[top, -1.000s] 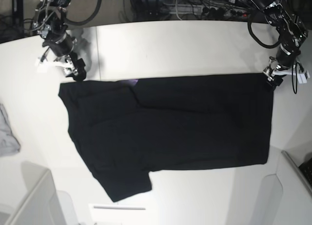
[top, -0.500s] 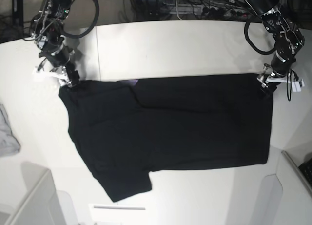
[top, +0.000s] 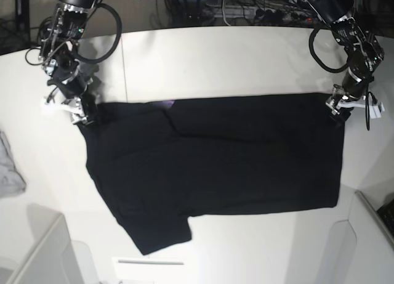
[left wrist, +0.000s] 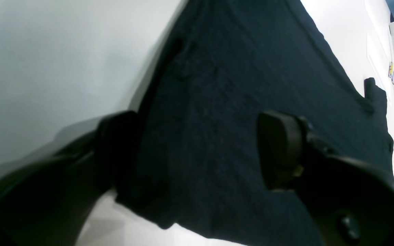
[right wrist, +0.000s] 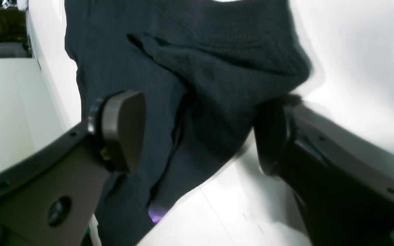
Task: Fold the T-shirt properly
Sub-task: 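Regrasp the collar edge with both grippers and drag it taut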
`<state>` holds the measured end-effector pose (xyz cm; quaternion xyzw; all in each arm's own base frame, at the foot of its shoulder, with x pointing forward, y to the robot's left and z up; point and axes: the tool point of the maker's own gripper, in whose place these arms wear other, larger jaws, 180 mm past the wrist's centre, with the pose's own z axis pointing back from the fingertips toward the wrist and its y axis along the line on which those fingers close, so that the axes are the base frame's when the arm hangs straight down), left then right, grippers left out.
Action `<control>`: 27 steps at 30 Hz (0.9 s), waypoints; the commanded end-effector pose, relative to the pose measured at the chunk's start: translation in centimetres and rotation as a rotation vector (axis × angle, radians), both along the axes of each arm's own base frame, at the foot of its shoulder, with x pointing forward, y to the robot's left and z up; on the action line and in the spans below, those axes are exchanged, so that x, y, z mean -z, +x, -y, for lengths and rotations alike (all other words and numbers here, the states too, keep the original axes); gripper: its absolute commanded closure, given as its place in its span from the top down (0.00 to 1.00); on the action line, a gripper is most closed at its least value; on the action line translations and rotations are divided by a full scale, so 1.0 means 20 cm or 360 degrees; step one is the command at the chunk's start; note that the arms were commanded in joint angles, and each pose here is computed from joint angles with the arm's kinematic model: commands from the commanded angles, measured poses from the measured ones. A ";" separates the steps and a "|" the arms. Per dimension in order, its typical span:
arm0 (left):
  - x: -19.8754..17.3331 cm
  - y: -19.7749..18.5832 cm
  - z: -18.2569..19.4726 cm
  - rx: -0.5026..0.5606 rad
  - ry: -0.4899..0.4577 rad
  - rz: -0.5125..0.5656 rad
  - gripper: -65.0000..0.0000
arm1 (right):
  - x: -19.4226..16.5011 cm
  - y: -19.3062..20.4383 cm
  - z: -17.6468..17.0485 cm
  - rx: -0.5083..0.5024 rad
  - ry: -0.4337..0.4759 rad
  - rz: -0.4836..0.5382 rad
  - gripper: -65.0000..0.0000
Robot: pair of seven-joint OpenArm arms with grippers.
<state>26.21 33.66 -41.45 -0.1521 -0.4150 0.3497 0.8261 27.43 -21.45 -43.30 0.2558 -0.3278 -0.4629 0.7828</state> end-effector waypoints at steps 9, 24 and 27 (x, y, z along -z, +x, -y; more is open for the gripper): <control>0.05 -0.04 0.00 0.0035 0.0029 -0.0126 0.22 | 0.06 -0.03 0.08 0.0074 -0.0084 -0.0084 0.56; -0.03 -0.08 -0.07 0.0088 0.0217 -0.0167 0.00 | -0.01 0.02 0.12 0.0073 -0.0123 -0.0032 0.00; -0.09 -0.07 -0.08 0.0100 0.0275 -0.0134 0.00 | -0.13 0.05 0.10 0.0028 -0.0150 0.0050 0.00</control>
